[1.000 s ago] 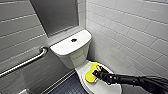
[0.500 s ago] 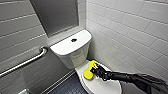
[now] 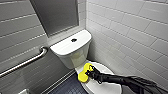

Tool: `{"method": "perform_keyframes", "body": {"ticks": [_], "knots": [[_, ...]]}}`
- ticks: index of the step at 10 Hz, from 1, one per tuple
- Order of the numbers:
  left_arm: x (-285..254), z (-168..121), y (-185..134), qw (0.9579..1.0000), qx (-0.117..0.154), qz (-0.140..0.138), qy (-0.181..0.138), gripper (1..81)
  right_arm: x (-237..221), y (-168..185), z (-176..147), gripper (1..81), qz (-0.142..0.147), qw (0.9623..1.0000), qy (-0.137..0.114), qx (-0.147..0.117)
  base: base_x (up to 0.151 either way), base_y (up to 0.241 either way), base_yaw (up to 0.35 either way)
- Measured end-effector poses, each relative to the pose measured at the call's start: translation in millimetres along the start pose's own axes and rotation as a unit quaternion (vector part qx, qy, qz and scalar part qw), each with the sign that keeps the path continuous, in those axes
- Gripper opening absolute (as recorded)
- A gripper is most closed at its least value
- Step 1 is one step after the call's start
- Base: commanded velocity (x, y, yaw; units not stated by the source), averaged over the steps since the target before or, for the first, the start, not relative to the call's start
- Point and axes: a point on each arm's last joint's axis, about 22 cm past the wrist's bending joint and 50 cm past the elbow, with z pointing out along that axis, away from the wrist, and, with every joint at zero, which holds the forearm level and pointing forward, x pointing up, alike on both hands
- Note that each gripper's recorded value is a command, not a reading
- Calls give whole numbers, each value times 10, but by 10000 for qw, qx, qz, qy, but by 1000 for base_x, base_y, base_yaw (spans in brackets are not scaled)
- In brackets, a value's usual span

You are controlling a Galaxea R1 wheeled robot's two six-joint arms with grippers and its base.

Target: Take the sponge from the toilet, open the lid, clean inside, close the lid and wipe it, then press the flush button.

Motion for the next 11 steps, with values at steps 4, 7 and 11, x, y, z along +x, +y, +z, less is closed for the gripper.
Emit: {"method": "perform_keyframes", "body": {"ticks": [4,7,11], "knots": [[-3,0,0,10000,0,1,-2,811,-308,465,-81,10,196,9995,-204,-139,0,0,0],[0,0,0,10000,0,6,0,811,-290,675,-362,10,207,9991,-232,-280,0,0,0],[-1,8,17,10000,-12,3,0,811,-624,1345,-962,10,330,9964,-435,-655,0,0,0]]}}
